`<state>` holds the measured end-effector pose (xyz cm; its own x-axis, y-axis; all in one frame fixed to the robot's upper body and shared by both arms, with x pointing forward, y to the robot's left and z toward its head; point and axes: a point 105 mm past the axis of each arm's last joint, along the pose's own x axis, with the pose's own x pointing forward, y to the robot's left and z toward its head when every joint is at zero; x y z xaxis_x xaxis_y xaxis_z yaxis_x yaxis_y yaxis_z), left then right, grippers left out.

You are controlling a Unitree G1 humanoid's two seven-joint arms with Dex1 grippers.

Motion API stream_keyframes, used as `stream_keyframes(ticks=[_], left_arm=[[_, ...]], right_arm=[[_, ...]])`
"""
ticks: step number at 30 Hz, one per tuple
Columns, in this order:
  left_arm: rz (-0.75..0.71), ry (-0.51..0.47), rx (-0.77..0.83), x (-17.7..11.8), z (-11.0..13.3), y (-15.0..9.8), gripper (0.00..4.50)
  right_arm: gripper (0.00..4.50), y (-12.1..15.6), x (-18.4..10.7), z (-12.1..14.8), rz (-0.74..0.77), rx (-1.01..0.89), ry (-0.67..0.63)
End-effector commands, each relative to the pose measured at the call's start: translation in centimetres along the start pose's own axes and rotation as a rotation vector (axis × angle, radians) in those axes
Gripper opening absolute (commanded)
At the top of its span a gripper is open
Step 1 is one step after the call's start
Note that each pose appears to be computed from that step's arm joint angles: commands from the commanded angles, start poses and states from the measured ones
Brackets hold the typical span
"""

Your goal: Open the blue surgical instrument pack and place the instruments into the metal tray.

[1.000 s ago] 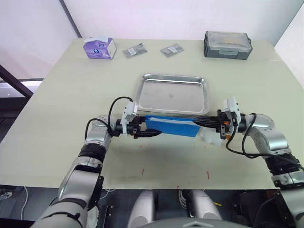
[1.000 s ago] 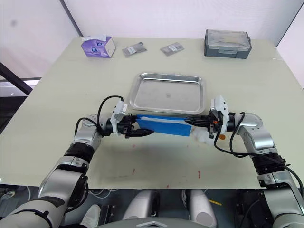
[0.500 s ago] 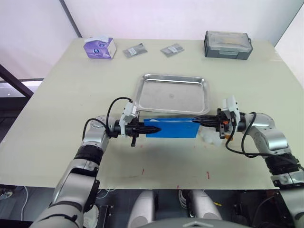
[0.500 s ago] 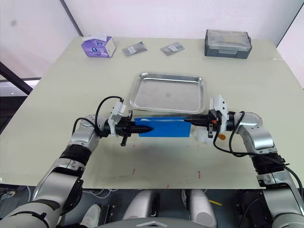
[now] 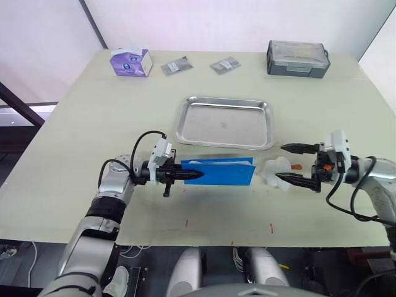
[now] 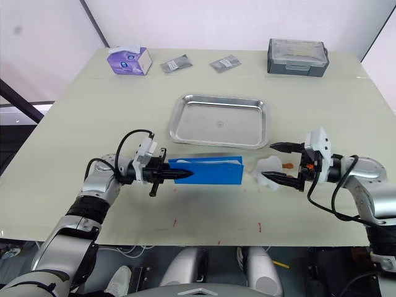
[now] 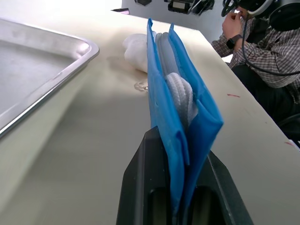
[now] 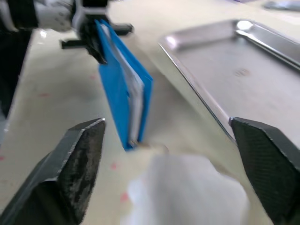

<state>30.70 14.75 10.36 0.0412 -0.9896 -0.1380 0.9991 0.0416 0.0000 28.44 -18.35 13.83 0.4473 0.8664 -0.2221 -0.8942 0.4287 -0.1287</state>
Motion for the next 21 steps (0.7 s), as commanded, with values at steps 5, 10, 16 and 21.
stream_keyframes(ticks=[5,10,16,21], left_arm=[[-0.037,-0.011,0.079,-0.3,1.6,-0.3,0.0],[-0.041,-0.017,0.088,-0.2,1.8,-0.3,0.0],[-0.045,-0.025,0.102,0.0,2.1,-0.4,0.0],[-0.041,-0.019,0.1,0.0,1.9,-0.5,0.0]], right_arm=[[4.38,-0.9,0.3,-2.7,-0.151,0.067,0.076],[4.38,-0.5,0.9,-4.5,-0.159,0.155,0.122],[2.58,0.7,1.3,-4.7,-0.103,0.249,0.102],[0.88,0.8,-0.1,-3.9,-0.108,0.283,0.045]])
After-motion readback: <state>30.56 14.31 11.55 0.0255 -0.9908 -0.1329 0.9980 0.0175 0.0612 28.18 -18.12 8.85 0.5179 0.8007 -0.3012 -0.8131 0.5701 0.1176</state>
